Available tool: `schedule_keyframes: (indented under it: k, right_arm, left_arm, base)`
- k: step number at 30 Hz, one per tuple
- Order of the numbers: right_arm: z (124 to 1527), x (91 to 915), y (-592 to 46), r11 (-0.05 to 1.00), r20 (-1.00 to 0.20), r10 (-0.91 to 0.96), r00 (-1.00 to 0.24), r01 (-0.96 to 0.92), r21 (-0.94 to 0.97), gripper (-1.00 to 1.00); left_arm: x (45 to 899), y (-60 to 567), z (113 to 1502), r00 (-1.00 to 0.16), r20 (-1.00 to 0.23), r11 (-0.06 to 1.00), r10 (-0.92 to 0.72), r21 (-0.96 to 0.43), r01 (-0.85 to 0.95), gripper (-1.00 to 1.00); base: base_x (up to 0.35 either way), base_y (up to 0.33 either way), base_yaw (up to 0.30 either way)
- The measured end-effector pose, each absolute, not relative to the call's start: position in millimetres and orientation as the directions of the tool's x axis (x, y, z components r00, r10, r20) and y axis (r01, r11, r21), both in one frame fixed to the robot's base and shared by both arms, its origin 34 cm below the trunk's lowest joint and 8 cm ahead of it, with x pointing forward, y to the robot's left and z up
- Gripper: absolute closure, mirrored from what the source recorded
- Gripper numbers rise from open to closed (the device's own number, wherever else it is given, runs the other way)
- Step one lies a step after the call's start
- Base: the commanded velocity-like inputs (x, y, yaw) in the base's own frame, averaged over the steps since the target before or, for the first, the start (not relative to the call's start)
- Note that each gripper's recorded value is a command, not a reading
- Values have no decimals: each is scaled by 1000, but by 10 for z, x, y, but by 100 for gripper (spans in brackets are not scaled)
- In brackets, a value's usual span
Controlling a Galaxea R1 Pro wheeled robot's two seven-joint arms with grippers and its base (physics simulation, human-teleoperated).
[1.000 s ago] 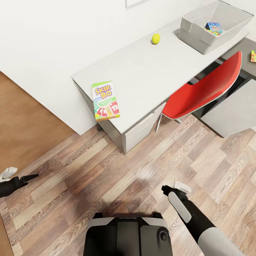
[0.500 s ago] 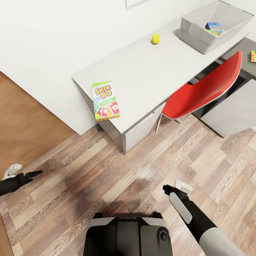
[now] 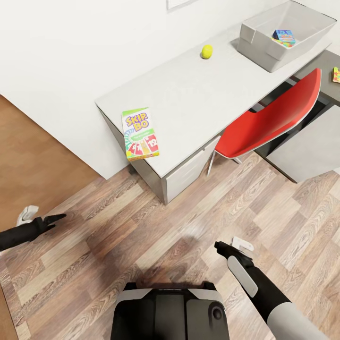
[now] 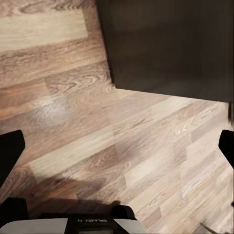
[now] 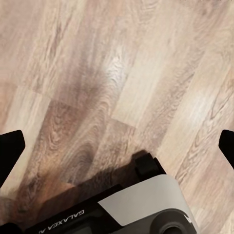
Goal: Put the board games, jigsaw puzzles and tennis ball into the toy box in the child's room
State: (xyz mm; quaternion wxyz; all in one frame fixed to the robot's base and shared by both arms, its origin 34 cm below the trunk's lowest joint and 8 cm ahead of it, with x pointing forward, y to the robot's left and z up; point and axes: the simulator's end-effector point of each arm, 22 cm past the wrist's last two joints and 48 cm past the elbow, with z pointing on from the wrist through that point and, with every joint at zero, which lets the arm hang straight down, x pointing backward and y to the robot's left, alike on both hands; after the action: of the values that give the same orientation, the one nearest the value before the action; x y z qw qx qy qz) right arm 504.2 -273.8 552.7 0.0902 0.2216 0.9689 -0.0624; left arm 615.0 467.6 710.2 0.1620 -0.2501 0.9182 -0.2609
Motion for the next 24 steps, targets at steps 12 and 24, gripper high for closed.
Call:
schedule_keyframes:
  k: [12,24]
  right_arm:
    - [5518,5052,-2731,893,-207,423,-882,445,-67,-100]
    - [5516,5048,-2724,893,-206,425,-882,446,-66,-100]
  left_arm:
    - [6926,3979,7092,-786,-177,666,-592,-656,-354,-100]
    - [7280,3820,7353,-751,-158,574,-641,-748,-333,-100]
  base:
    - [0,0,0]
    - [0,0,0]
